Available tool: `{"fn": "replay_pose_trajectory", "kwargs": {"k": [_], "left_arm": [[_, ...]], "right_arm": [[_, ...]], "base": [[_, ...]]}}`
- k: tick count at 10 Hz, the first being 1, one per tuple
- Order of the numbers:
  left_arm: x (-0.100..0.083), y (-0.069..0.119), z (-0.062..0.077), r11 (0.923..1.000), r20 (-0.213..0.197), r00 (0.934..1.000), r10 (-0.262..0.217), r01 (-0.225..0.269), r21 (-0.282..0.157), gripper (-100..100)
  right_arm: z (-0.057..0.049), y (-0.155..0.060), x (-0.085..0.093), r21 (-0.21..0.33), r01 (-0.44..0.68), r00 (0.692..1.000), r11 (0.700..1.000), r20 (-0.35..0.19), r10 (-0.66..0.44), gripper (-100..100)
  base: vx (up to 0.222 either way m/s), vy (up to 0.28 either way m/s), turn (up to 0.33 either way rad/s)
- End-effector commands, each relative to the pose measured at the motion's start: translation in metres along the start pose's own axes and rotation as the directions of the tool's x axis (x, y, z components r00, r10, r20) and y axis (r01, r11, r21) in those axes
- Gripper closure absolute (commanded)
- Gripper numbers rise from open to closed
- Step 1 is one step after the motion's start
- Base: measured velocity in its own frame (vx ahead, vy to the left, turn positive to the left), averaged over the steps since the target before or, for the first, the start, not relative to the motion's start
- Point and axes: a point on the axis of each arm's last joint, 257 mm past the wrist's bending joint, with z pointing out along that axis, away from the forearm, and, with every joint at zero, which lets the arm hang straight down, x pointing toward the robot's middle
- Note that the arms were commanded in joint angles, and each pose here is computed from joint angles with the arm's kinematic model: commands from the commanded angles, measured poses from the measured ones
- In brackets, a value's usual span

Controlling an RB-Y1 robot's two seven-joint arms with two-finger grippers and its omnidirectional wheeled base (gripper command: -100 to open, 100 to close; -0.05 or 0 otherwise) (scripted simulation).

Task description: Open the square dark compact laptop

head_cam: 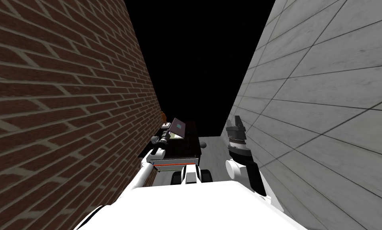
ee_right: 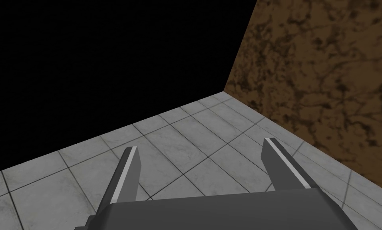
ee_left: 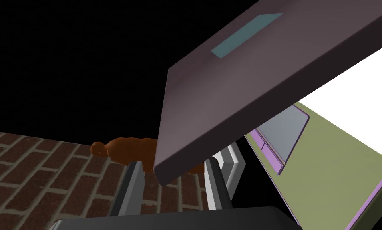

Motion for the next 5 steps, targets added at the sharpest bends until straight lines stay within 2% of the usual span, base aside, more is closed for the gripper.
{"fn": "replay_pose_trajectory", "kwargs": {"k": [1, 2, 3, 5], "left_arm": [[-0.004, 0.014, -0.009, 0.9962, 0.013, 0.9962, -0.087, 0.086, 0.012, 100], [-0.006, 0.021, -0.013, 0.9915, 0.022, 0.9914, -0.129, 0.129, 0.015, 100], [-0.004, 0.008, -0.001, 0.9951, 0.017, 0.9949, -0.099, 0.099, 0.005, -100], [-0.004, -0.003, 0.008, 0.9951, 0.016, 0.9950, -0.098, 0.098, 0.004, -100]], "right_arm": [[0.000, 0.000, 0.000, 0.000, 0.000, 1.000, 1.000, 0.000, 0.000, 0], [0.000, 0.000, 0.000, 0.000, 0.000, 1.000, 1.000, 0.000, 0.000, 0], [0.000, 0.000, 0.000, 0.000, 0.000, 1.000, 1.000, 0.000, 0.000, 0], [0.000, 0.000, 0.000, 0.000, 0.000, 1.000, 1.000, 0.000, 0.000, 0]], "base": [[0.009, 0.083, -0.133], [0.015, 0.111, -0.137], [-0.021, 0.048, -0.019], [-0.053, -0.041, 0.025]]}}
